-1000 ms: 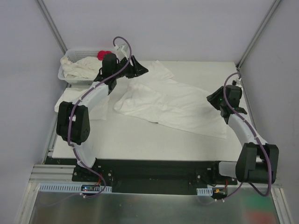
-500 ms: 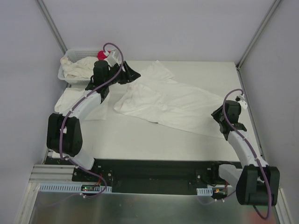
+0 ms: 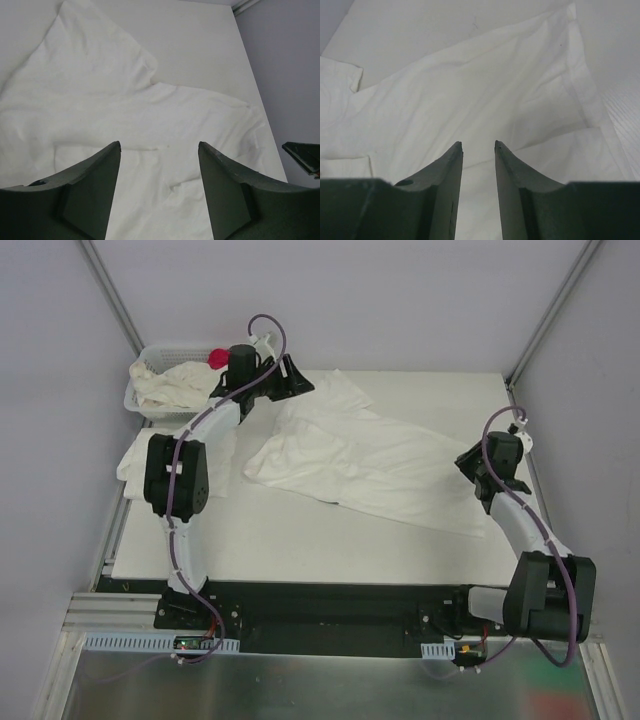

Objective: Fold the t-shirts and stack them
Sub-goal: Fold the flattened tshirt in 1/3 of the way

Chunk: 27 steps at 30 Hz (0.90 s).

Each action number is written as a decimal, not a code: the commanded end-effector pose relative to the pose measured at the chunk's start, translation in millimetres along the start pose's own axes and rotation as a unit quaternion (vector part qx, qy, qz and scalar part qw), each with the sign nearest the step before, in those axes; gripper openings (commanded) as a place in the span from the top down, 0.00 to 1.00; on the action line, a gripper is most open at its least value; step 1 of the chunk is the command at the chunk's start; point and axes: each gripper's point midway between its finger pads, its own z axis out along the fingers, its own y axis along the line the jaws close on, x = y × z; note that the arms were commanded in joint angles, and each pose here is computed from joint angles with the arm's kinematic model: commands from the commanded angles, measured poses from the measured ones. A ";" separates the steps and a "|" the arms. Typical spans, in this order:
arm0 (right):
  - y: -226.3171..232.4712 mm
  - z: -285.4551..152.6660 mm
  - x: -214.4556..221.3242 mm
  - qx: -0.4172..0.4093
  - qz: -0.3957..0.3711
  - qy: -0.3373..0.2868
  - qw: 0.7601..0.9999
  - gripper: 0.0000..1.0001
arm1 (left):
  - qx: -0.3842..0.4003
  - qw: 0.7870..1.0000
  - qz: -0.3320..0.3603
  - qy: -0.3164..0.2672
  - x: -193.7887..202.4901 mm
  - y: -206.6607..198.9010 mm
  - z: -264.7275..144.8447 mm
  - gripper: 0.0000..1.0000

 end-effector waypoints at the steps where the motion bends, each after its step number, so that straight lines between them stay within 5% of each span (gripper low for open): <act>1: 21.3 -24.6 -23.1 -0.055 -0.016 -0.038 0.998 0.65 | 0.050 0.997 0.040 0.035 -12.2 -14.7 20.3 0.35; 13: 38.4 -62.3 -18.6 -0.129 -0.016 -0.045 0.991 0.64 | 0.063 0.995 0.041 0.060 -21.1 31.7 71.4 0.29; 27: 42.9 -93.0 -86.6 -0.112 0.007 -0.168 0.979 0.64 | 0.034 0.996 -0.026 0.074 78.0 51.2 32.5 0.33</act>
